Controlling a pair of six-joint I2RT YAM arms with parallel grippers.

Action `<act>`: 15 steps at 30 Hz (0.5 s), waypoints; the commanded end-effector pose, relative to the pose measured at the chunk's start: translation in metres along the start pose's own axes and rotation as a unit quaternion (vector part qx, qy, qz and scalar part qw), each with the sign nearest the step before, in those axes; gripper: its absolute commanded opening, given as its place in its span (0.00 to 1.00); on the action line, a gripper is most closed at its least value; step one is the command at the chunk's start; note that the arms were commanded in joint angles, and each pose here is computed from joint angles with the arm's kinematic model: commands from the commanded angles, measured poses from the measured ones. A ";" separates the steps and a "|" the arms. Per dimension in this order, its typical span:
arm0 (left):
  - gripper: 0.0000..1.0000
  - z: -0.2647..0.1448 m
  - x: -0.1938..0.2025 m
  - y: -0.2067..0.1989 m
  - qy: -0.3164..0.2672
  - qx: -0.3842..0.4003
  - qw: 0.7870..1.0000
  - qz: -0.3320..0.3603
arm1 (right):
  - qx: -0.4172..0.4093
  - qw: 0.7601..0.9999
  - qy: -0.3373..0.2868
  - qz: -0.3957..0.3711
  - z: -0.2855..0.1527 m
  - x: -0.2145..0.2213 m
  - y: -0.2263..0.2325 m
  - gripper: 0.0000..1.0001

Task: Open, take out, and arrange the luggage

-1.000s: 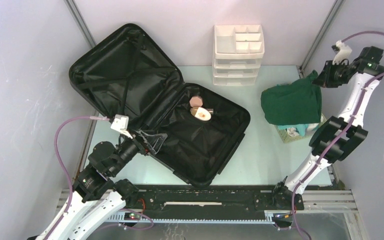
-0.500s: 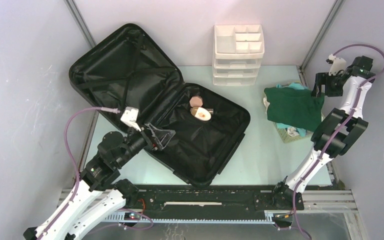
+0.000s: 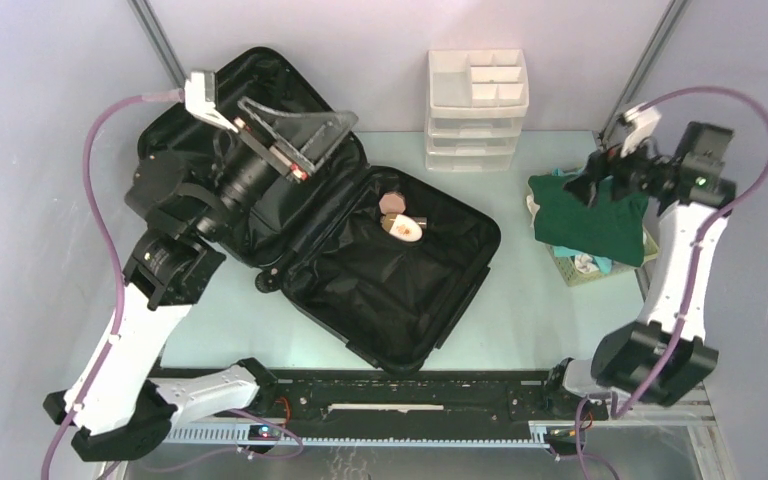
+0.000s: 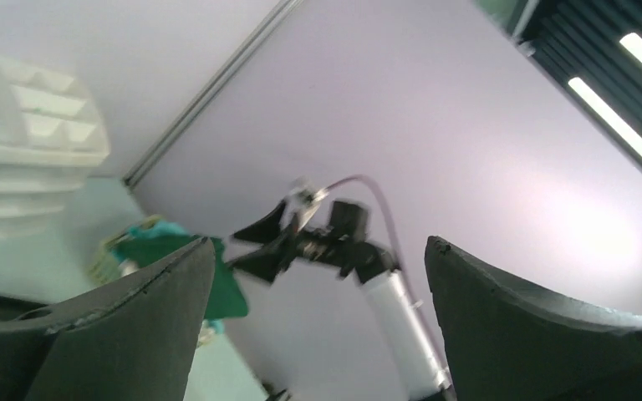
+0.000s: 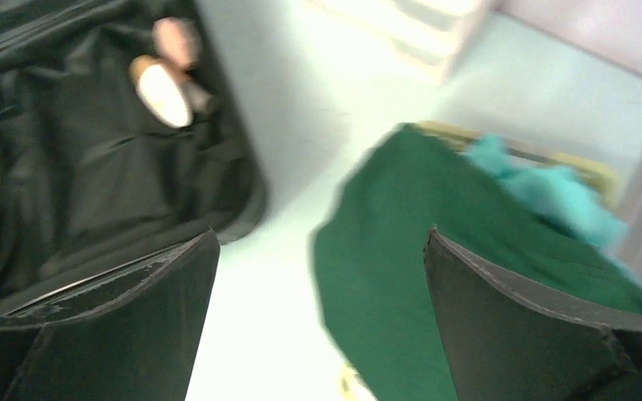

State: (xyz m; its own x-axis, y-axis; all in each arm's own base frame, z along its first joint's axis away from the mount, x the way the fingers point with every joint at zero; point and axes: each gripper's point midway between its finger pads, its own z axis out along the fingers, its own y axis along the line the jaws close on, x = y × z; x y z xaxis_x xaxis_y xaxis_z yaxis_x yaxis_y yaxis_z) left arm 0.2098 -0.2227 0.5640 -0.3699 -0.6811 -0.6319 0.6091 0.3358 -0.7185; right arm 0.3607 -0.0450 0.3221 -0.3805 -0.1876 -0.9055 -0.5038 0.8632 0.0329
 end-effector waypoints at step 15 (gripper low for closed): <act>1.00 0.005 -0.074 -0.093 -0.084 0.073 0.994 -0.003 | -0.151 0.988 -0.026 0.015 0.042 0.014 0.104 1.00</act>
State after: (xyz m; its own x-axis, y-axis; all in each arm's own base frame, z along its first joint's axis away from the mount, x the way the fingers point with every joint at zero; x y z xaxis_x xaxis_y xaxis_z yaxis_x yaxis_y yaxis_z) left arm 0.1883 -0.2180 0.6598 -0.3253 -0.7682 -0.5514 0.6767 0.2182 -0.7031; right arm 0.3301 0.0563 0.2829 -0.4042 -0.1419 -0.9036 -0.6842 0.7025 0.1958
